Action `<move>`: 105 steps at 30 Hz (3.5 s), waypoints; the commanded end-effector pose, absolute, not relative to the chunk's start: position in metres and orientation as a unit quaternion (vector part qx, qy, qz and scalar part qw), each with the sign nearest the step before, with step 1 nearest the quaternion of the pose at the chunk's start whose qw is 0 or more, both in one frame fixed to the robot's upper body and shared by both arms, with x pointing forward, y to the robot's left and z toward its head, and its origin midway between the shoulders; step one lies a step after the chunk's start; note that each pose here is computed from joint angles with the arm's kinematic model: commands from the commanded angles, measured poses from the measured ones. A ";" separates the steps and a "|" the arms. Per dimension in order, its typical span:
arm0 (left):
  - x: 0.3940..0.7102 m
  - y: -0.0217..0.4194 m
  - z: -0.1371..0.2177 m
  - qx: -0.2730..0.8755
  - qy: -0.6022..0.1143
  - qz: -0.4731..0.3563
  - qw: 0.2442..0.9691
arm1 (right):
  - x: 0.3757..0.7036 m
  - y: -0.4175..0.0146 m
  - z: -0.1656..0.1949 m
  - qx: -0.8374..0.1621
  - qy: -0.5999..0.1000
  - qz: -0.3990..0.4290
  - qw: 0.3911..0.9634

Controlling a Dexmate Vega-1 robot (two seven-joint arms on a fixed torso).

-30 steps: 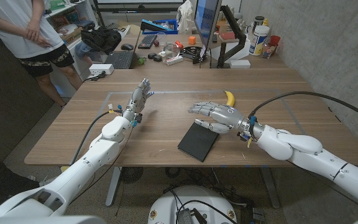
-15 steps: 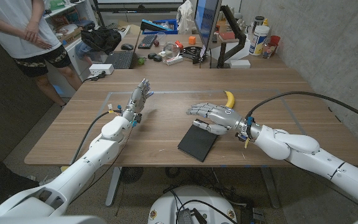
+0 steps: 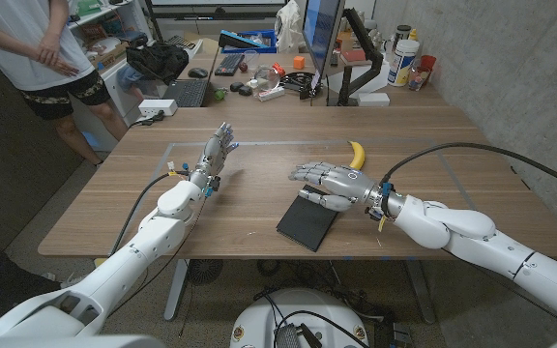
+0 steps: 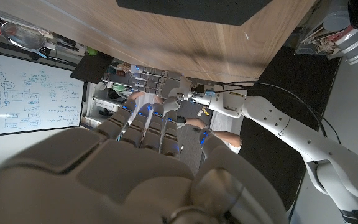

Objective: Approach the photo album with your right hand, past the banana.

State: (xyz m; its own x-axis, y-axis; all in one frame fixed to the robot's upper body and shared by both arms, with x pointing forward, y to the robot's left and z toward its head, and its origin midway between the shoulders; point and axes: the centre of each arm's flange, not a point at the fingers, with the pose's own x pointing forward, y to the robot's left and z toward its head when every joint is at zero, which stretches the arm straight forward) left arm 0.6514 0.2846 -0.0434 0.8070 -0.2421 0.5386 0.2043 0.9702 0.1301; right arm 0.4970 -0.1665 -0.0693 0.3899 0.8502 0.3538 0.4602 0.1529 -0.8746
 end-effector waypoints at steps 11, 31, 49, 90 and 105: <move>0.656 0.289 -0.044 0.033 -0.284 -0.120 0.951 | 0.501 -0.156 -0.071 -0.642 -0.514 0.184 0.538; 0.662 0.294 -0.046 0.031 -0.280 -0.122 0.952 | 0.505 -0.149 -0.072 -0.650 -0.509 0.187 0.532; 0.659 0.296 -0.044 0.035 -0.284 -0.122 0.950 | 0.505 -0.144 -0.078 -0.656 -0.506 0.191 0.526; 0.663 0.309 -0.042 0.038 -0.285 -0.122 0.950 | 0.515 -0.124 -0.083 -0.673 -0.496 0.211 0.507; 0.665 0.313 -0.039 0.040 -0.286 -0.122 0.950 | 0.521 -0.117 -0.085 -0.676 -0.492 0.217 0.503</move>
